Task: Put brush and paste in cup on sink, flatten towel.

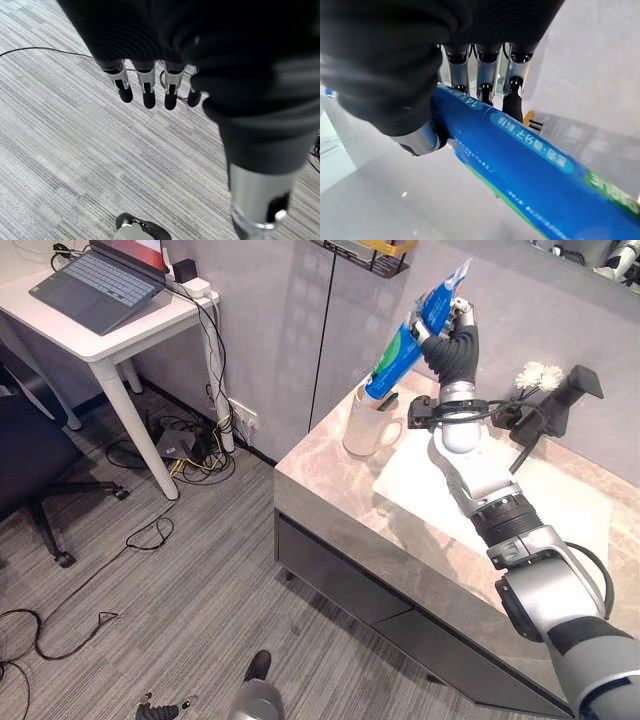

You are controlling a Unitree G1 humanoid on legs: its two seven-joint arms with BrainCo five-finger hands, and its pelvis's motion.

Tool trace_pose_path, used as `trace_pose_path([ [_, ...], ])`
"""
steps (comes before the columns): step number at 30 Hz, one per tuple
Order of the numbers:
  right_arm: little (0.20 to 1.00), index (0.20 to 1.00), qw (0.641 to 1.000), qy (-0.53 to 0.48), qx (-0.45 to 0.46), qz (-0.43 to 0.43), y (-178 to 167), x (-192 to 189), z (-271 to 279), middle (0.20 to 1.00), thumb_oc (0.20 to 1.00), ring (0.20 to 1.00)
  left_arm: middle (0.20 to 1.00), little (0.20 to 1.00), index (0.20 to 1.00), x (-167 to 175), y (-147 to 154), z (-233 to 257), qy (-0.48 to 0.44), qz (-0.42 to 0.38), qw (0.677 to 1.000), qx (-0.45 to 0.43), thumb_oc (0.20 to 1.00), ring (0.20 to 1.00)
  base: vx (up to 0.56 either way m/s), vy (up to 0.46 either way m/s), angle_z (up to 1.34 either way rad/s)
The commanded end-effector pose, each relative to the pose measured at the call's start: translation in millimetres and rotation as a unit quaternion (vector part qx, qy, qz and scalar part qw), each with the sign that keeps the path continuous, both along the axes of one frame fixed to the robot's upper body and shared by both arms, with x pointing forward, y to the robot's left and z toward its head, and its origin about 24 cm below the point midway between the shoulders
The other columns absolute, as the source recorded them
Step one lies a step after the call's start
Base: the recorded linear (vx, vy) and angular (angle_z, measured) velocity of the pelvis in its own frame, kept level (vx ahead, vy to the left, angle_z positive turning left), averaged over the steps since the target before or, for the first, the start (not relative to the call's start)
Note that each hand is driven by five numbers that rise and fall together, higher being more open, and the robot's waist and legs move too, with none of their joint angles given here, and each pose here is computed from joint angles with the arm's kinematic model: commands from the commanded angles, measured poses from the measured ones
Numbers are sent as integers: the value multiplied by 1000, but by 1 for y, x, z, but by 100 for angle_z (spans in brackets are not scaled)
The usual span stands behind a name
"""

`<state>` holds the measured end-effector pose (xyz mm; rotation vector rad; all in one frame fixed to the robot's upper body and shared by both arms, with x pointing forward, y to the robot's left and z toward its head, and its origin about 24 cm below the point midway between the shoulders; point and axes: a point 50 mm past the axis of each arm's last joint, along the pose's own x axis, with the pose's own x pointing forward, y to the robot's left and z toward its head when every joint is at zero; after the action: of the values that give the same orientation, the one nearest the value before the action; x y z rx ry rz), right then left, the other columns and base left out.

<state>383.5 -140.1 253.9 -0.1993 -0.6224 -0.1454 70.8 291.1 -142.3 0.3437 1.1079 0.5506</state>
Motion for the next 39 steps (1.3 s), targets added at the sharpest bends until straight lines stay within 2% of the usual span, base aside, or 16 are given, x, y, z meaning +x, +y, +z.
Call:
trace_pose_path([
  [1,200,200,997,-65,-37,-8,0,-4,38,200,200,200,1000,1000,1000,-9,3,-2,29,-8,1000,7,1000,1000,0,0,0],
  [15,200,200,989,-69,-116,-53,0,-3,28,200,200,200,1000,1000,1000,-7,4,-1,26,-13,999,13,1000,1000,1,1,2],
  [35,200,200,986,-59,-143,-69,8,1,19,200,200,200,1000,1000,1000,-2,6,1,19,-16,999,24,1000,1000,0,0,1],
  [36,304,304,986,-59,-143,-68,9,1,19,304,304,304,1000,1000,1000,-2,6,1,19,-15,999,24,1000,1000,0,0,0],
  [37,501,501,985,-59,-144,-68,9,1,19,501,501,501,1000,1000,1000,-3,6,1,19,-15,999,24,1000,1000,0,0,0],
  [38,592,592,985,-59,-145,-69,9,1,19,592,592,592,1000,1000,1000,-3,6,1,19,-14,999,24,1000,1000,0,0,0],
  [39,856,856,985,-60,-146,-68,10,1,19,856,856,856,1000,1000,1000,-2,6,1,19,-14,999,24,1000,1000,0,0,0],
])
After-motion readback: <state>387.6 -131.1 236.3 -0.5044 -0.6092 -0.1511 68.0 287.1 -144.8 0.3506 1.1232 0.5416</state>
